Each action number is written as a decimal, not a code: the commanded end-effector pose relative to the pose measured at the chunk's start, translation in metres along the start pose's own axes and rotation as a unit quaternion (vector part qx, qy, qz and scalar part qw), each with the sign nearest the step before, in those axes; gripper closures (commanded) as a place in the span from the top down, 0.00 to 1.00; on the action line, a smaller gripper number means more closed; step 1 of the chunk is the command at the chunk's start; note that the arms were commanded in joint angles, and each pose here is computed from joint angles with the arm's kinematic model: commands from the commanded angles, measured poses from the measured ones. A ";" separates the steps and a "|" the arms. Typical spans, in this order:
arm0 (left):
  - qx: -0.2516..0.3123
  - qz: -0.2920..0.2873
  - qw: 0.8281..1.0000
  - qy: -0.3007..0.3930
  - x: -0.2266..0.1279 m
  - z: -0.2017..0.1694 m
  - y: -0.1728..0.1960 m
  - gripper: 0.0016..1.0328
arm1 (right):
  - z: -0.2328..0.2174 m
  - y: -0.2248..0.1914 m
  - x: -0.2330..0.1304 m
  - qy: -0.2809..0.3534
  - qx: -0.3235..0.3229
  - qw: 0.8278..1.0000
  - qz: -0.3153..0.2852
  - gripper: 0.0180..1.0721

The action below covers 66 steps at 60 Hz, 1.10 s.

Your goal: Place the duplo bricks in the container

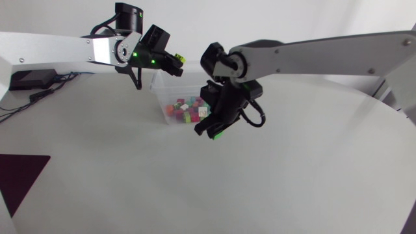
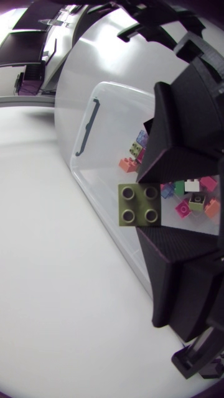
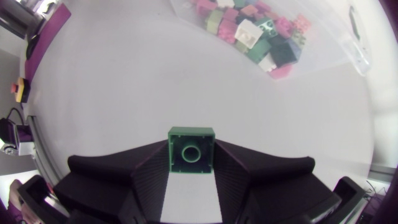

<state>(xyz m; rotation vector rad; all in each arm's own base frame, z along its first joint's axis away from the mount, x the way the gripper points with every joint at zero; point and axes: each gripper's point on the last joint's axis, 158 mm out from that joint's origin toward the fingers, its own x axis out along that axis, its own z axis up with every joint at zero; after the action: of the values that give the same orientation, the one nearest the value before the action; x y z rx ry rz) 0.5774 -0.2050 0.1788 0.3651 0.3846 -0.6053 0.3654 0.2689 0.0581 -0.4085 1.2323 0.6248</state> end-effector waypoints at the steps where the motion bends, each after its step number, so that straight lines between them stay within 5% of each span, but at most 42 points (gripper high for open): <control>1: -0.011 0.002 1.000 -0.013 0.014 0.008 0.003 0.42 | 0.008 -0.013 -0.023 -0.022 0.023 0.999 -0.003 0.35; 5: -0.016 0.009 1.000 -0.011 0.019 0.007 0.007 0.75 | 0.019 -0.024 -0.044 -0.049 0.031 0.998 -0.008 0.35; 6: -0.017 0.012 1.000 -0.012 0.020 0.008 0.009 0.91 | 0.021 -0.026 -0.047 -0.055 0.032 0.998 -0.009 0.35; 8: -0.017 0.015 1.000 -0.013 0.020 0.009 0.010 0.97 | 0.026 -0.029 -0.056 -0.067 0.035 0.997 -0.008 0.35; 32: -0.004 0.045 0.999 -0.008 -0.029 0.017 0.007 0.96 | 0.104 -0.055 -0.122 -0.212 0.037 0.976 -0.034 0.35; 66: -0.025 0.097 0.995 -0.004 -0.112 -0.016 0.031 0.96 | 0.180 -0.080 -0.095 -0.285 0.036 0.957 -0.053 0.35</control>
<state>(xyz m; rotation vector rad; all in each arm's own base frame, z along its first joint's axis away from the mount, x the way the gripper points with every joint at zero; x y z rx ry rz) 0.5177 -0.1279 0.2117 0.3567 0.3794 -0.4202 0.5171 0.2947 0.2042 -0.2207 0.6832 0.5685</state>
